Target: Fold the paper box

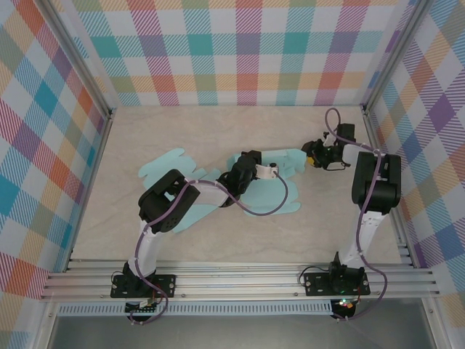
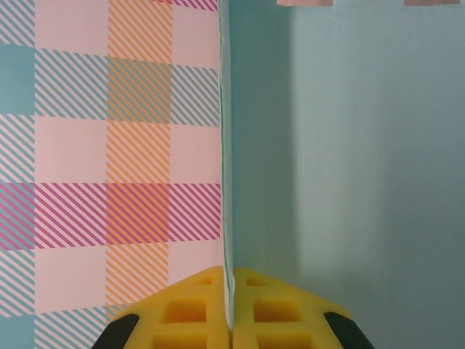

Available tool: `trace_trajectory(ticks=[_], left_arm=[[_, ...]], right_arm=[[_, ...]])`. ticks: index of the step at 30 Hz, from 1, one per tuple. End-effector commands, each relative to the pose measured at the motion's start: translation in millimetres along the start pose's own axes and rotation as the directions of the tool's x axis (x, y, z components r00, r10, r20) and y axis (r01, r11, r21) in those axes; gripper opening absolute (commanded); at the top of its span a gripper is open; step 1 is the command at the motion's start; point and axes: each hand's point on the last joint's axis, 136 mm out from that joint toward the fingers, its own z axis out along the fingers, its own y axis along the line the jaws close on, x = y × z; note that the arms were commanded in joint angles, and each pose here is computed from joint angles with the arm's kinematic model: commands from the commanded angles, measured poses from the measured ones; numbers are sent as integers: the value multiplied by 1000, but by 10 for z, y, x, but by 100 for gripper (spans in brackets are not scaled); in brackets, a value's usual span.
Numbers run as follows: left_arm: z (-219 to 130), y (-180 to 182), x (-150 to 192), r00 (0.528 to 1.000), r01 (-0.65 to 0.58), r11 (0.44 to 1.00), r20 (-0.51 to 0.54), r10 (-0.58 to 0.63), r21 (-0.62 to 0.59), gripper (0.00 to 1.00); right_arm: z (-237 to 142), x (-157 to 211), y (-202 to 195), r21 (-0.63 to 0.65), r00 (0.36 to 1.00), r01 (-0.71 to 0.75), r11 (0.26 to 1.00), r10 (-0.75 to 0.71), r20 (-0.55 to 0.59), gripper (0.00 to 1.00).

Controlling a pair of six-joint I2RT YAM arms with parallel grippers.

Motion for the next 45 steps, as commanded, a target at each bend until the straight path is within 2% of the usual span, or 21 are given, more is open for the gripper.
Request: trace_trajectory(ticks=[1,18,32,45], left_arm=[[61,-43,-48,1000,-3,1000,18,3,-2,0],[112,-170,-43,999,-38,999,18,38,17,0],[78,-263,22,999,-51,998,3,51,36,0],[73,-275,13,999,-46,998,8,45,39,0]], right_arm=[[-5,101,111,-49,998,54,997,-55,-14,40],[-82,418,238,-111,991,134,985,-135,0,40],[-170,782,290,-81,983,185,979,-182,38,40],[-223,880,444,-86,967,252,964,-247,70,41]])
